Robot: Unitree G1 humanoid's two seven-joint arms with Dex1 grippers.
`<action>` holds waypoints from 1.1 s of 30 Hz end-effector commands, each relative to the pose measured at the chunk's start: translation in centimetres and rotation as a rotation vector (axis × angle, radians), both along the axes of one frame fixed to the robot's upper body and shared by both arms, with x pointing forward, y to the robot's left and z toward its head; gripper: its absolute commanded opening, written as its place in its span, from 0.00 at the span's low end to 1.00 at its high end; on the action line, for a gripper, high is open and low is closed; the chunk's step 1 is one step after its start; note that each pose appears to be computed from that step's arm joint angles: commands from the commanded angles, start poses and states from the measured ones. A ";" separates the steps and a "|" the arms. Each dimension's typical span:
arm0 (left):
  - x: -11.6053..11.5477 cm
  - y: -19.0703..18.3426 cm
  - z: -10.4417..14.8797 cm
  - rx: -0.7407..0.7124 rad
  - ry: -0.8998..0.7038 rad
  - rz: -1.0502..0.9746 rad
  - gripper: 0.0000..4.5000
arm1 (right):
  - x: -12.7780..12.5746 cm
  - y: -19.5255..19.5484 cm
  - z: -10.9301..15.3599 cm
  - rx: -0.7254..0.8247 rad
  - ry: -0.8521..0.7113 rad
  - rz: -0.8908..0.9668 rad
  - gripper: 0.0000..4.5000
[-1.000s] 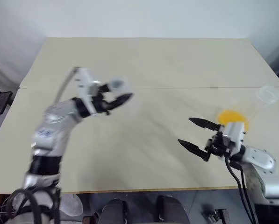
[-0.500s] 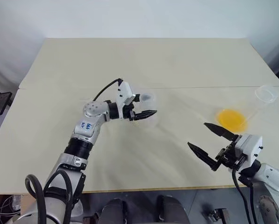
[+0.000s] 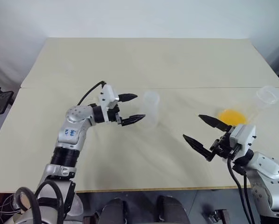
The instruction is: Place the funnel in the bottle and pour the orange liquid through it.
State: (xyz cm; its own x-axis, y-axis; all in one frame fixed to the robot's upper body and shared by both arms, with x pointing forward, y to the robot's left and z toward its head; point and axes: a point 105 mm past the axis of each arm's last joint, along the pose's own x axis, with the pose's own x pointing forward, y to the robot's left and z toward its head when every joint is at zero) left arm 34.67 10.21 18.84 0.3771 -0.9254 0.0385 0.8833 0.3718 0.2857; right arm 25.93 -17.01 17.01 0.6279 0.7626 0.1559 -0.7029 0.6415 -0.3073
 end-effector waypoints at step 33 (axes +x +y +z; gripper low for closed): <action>-6.0 10.5 -4.2 -0.235 0.060 0.793 0.99 | 3.7 5.6 1.9 0.030 0.015 0.377 1.00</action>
State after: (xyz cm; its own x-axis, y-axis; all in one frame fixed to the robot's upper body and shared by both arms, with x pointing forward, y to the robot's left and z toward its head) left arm 28.09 21.15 14.78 0.9222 -0.3419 0.1807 0.3352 0.9397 0.0673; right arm 29.93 -10.89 17.76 0.2987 0.9417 0.1546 -0.9148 0.3287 -0.2346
